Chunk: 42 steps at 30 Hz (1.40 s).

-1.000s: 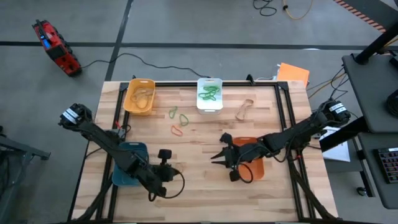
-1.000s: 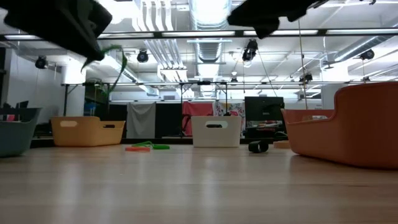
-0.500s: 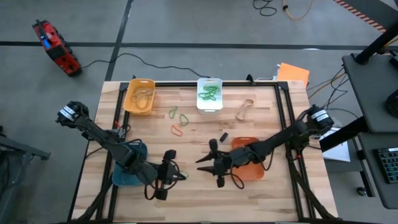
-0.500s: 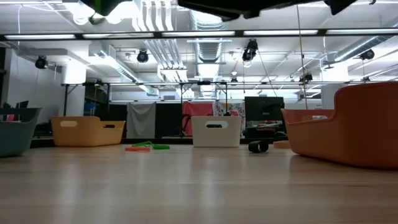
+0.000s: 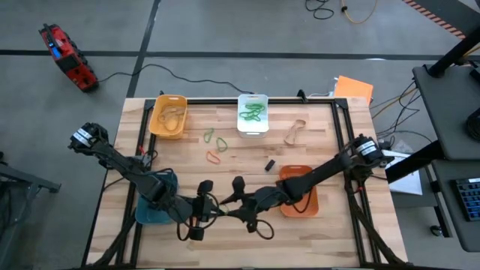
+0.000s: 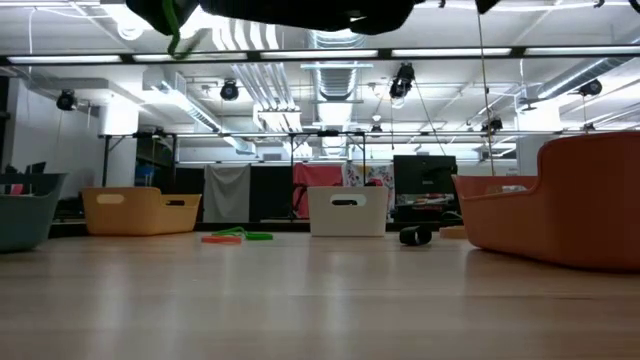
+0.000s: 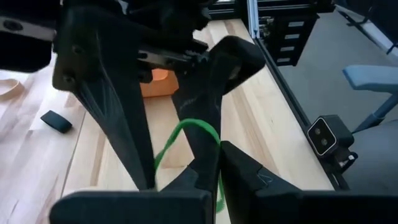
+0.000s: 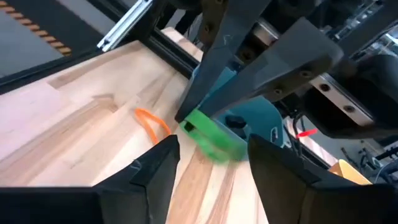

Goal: Sort rubber bands into baskets
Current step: Put the green rubber band into the white bin

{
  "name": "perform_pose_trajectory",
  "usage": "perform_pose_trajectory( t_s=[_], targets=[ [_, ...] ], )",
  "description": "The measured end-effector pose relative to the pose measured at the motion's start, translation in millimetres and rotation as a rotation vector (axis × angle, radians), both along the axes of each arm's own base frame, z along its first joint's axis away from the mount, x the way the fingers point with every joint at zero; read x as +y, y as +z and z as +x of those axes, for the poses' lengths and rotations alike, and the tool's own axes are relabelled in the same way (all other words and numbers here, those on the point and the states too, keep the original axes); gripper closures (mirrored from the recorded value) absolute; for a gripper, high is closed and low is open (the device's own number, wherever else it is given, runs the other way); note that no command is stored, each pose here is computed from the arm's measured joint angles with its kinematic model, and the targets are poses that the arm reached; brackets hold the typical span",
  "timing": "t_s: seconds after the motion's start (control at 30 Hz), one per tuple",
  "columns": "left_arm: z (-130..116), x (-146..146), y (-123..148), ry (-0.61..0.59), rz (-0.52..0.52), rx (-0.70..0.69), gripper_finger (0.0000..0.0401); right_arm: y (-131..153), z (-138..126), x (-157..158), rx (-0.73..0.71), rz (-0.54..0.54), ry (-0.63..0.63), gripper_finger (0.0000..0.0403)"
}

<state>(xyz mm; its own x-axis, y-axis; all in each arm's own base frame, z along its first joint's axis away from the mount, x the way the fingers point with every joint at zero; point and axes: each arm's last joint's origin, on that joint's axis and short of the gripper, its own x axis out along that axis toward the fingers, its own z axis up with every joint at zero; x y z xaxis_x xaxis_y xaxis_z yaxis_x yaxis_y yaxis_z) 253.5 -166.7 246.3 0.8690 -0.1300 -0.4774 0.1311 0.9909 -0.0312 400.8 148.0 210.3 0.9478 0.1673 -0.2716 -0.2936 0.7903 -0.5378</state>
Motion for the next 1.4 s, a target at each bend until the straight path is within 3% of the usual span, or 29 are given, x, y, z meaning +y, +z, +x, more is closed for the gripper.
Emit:
perform_pose_trajectory(
  t_s=[0.13, 0.4, 0.63, 0.8, 0.9, 1.17, 1.4],
  targets=[
    [0, 0, 0, 0.001, 0.003, 0.003, 0.0401, -1, 8, 3, 0.03, -0.033, 0.006, 0.0254],
    [-2, 3, -4, 0.044, 0.028, 0.04, 0.0382, 0, 7, 2, 0.075, -0.054, 0.001, 0.0382],
    [-6, 8, -6, 0.094, 0.109, 0.063, 0.03, -4, 7, -3, 0.11, -0.071, -0.088, 0.039],
    [-12, 12, -3, 0.111, 0.184, 0.182, 0.0246, -6, 6, -11, 0.17, -0.132, -0.245, 0.039],
    [-18, 18, 1, 0.192, 0.228, 0.261, 0.0235, -7, 6, -25, 0.223, -0.207, -0.373, 0.039],
    [-33, 32, 1, 0.367, 0.377, 0.365, 0.0245, 21, 2, -97, 0.27, -0.225, -0.602, 0.039],
    [-36, 35, -8, 0.377, 0.403, 0.383, 0.0255, 48, -13, -218, 0.259, -0.073, -0.854, 0.039]
  ],
)
